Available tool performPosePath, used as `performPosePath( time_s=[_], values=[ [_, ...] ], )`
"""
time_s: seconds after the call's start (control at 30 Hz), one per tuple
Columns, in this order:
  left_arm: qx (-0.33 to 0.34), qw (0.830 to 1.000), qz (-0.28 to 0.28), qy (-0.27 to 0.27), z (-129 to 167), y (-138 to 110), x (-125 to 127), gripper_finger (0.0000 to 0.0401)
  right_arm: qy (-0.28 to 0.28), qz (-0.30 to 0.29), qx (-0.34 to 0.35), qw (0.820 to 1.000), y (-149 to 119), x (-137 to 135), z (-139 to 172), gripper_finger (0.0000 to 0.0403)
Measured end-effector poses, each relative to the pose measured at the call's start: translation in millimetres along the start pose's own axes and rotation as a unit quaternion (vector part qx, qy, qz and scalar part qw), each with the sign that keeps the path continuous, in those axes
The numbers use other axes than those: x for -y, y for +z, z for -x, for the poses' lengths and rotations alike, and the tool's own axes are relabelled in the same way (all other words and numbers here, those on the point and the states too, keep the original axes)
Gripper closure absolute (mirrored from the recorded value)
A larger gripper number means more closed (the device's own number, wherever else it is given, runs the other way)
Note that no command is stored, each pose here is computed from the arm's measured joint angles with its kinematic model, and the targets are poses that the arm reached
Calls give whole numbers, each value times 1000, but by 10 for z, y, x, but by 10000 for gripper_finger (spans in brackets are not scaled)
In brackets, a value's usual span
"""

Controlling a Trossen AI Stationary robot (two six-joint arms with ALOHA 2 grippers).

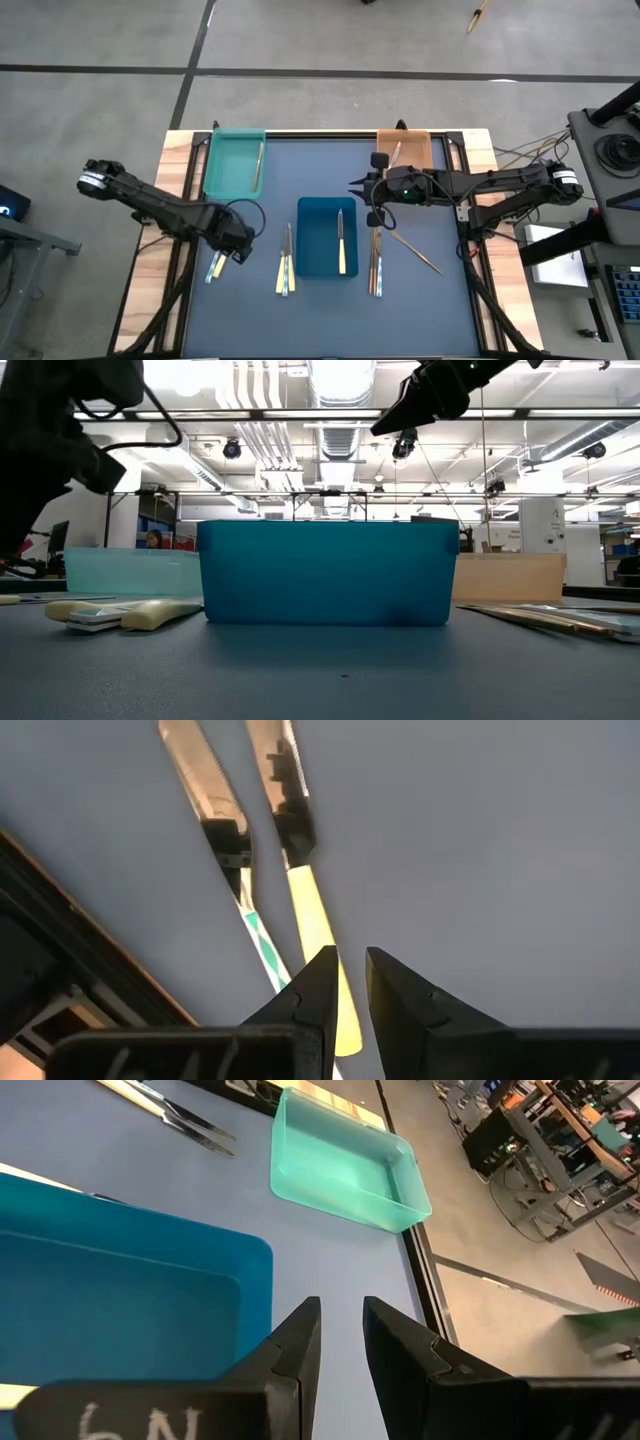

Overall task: Sort silverware by color (type)
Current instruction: Put the left yellow knife into the blue bin

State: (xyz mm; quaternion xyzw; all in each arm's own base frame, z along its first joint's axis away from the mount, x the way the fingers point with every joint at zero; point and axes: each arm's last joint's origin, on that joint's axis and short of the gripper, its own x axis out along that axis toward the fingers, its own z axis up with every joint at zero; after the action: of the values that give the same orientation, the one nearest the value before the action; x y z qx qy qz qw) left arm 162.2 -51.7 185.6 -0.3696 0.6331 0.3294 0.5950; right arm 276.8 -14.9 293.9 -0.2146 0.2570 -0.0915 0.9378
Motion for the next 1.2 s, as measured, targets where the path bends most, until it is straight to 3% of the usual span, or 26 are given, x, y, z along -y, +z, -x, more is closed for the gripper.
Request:
performPosePath(
  time_s=[0.33,0.87,1.2],
  values=[
    [-2,1000,12,7,-38,-2,20,360,-5,-3,12,1000,22,8,-5,333],
    [10,998,20,52,-196,43,98,246,-5,-3,12,1000,23,7,-7,333],
    [31,997,-2,67,-294,80,161,237,-3,-2,8,1000,-2,-5,-15,333]
  ],
)
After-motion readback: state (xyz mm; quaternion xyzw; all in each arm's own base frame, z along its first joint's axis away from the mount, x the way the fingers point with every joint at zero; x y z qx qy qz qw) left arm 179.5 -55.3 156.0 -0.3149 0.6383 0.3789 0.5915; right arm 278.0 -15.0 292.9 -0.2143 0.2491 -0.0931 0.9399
